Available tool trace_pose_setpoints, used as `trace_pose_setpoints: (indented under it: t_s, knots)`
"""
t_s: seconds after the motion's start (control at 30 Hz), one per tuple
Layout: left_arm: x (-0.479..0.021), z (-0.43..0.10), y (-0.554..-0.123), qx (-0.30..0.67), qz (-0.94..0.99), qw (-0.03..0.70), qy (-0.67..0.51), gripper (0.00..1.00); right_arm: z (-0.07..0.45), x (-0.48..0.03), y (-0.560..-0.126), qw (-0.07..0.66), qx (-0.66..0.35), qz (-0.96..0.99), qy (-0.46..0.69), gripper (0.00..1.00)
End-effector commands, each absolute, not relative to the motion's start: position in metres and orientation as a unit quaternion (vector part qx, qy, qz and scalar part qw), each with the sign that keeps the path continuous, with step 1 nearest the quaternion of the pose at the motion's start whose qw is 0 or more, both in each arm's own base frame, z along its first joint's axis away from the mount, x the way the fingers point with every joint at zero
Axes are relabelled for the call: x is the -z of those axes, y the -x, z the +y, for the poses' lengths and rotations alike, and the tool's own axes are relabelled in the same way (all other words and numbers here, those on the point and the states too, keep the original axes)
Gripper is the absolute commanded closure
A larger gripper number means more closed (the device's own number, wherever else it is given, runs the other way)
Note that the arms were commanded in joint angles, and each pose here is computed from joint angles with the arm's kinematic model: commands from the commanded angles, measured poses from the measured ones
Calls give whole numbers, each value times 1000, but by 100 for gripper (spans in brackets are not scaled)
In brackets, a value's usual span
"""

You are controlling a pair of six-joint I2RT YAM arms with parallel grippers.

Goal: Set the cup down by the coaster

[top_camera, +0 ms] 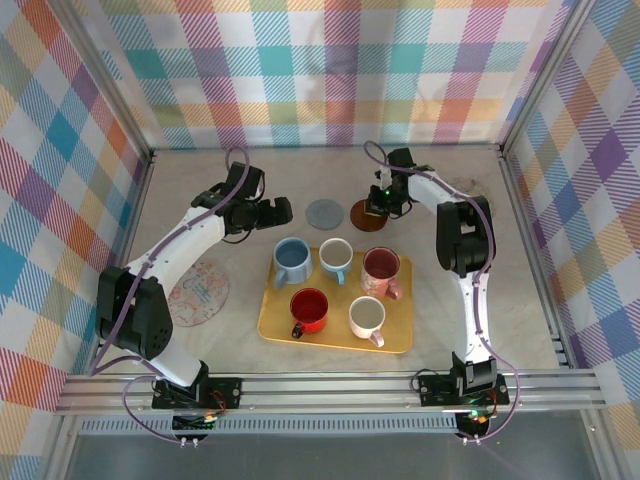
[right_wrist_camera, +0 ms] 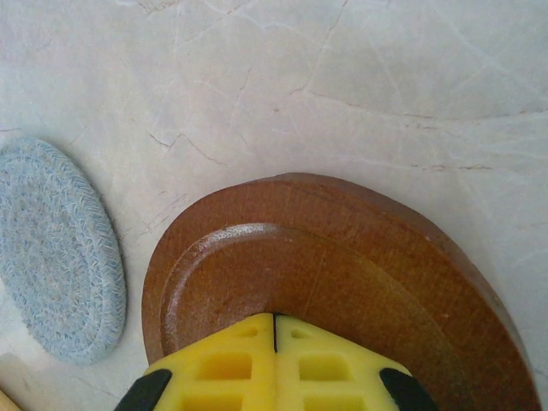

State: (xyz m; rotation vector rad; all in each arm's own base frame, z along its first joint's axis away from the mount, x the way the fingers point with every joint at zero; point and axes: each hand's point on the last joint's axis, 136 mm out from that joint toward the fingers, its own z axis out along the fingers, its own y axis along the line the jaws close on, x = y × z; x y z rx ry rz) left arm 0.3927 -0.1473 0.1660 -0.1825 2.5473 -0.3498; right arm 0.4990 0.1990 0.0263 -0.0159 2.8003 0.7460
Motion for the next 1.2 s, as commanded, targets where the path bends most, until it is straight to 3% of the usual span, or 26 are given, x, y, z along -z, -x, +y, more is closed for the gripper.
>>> trace_pose_setpoints:
  t_s: [0.0,0.2,0.47,0.93,1.17]
  knots:
    - [-172,-143,-396,128,947,289,63,0,203,-4,-476,70,-238,969,6,100]
    - [-172,-145,-399,131,946,289,62,0,200,-12,-478,80,-227,971,8,99]
    - [-187,-147,-406,135,941,304,58,0,201,-47,-489,118,-232,965,24,88]
    - [-222,-152,-428,128,933,334,35,0,202,-138,-486,212,-252,942,60,51]
    - [-222,-127,-447,87,947,305,46,1,194,-173,-452,255,-269,927,59,23]
